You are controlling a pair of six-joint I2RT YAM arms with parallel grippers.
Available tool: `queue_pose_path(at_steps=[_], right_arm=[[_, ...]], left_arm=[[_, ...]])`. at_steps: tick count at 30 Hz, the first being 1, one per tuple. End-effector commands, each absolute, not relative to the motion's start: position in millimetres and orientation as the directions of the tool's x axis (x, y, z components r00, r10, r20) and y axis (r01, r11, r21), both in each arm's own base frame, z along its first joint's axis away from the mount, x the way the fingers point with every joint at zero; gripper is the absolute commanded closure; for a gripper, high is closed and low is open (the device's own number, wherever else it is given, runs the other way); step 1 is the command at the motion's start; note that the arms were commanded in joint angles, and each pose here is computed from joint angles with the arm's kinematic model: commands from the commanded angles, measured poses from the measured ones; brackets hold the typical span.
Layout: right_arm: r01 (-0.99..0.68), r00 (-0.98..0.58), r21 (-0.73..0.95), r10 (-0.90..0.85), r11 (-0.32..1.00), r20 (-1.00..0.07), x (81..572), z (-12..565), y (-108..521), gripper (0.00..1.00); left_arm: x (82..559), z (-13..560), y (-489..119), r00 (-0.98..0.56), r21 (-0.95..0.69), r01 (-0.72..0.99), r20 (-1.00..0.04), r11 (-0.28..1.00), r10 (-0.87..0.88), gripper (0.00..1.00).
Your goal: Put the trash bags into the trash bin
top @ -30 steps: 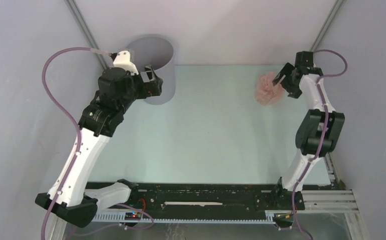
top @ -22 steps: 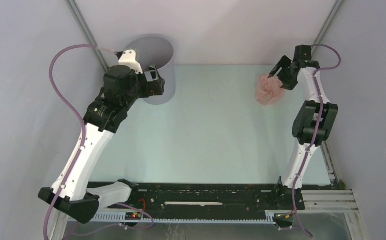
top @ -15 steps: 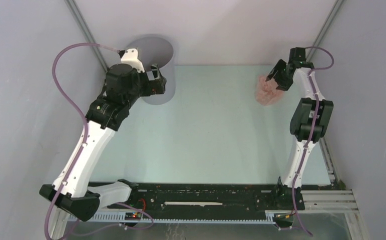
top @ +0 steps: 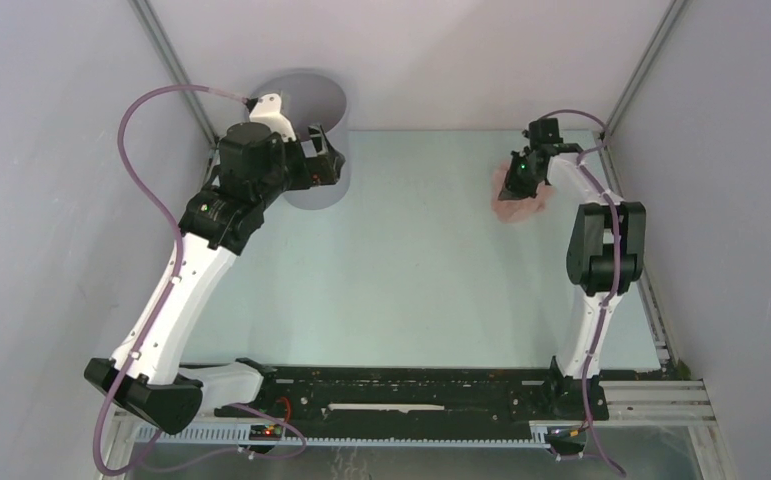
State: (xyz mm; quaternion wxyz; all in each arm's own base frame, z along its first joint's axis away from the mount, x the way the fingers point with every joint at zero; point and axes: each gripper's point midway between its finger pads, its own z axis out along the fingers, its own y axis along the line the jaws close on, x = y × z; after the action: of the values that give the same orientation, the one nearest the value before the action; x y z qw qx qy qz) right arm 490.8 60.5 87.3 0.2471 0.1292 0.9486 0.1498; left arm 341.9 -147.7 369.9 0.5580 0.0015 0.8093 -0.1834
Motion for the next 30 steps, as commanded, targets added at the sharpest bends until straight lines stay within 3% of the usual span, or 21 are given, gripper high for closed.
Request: queue_pose_path(at_steps=[1, 10, 16, 19, 22, 26, 30], right_arm=[[0.038, -0.848, 0.397, 0.24, 0.917, -0.473, 453.1, 129.5, 108.7, 1.0], [-0.209, -0.907, 0.418, -0.016, 0.884, -0.42, 315.2, 134.5, 211.5, 0.99], [-0.335, -0.902, 0.441, -0.149, 0.832, -0.405, 243.3, 149.1, 254.9, 0.73], [-0.381, -0.89, 0.486, -0.17, 0.787, -0.423, 212.7, 168.8, 269.1, 0.53], [-0.388, -0.878, 0.49, -0.151, 0.781, -0.455, 198.1, 183.5, 262.4, 0.39], [-0.361, -0.851, 0.385, -0.131, 0.849, -0.508, 193.2, 186.9, 222.7, 0.3], [-0.175, -0.86, 0.349, 0.03, 0.921, -0.51, 196.0, 188.0, 167.4, 0.27]], left_arm=[[335.0, 393.7, -162.6, -0.366, -0.402, 0.25, -0.882, 0.881, -0.298, 0.0], [313.4, 351.3, -190.5, -0.585, -0.591, 0.2, -0.712, 0.782, -0.388, 0.0], [281.2, 299.1, -214.7, -0.738, -0.747, 0.089, -0.494, 0.659, -0.46, 0.0], [260.1, 285.1, -227.7, -0.757, -0.766, 0.098, -0.472, 0.635, -0.452, 0.0], [248.6, 264.5, -238.7, -0.774, -0.751, 0.108, -0.475, 0.652, -0.419, 0.0], [247.5, 234.4, -254.8, -0.805, -0.696, 0.139, -0.493, 0.704, -0.329, 0.01], [256.2, 211.9, -275.3, -0.845, -0.624, 0.163, -0.488, 0.764, -0.218, 0.01]])
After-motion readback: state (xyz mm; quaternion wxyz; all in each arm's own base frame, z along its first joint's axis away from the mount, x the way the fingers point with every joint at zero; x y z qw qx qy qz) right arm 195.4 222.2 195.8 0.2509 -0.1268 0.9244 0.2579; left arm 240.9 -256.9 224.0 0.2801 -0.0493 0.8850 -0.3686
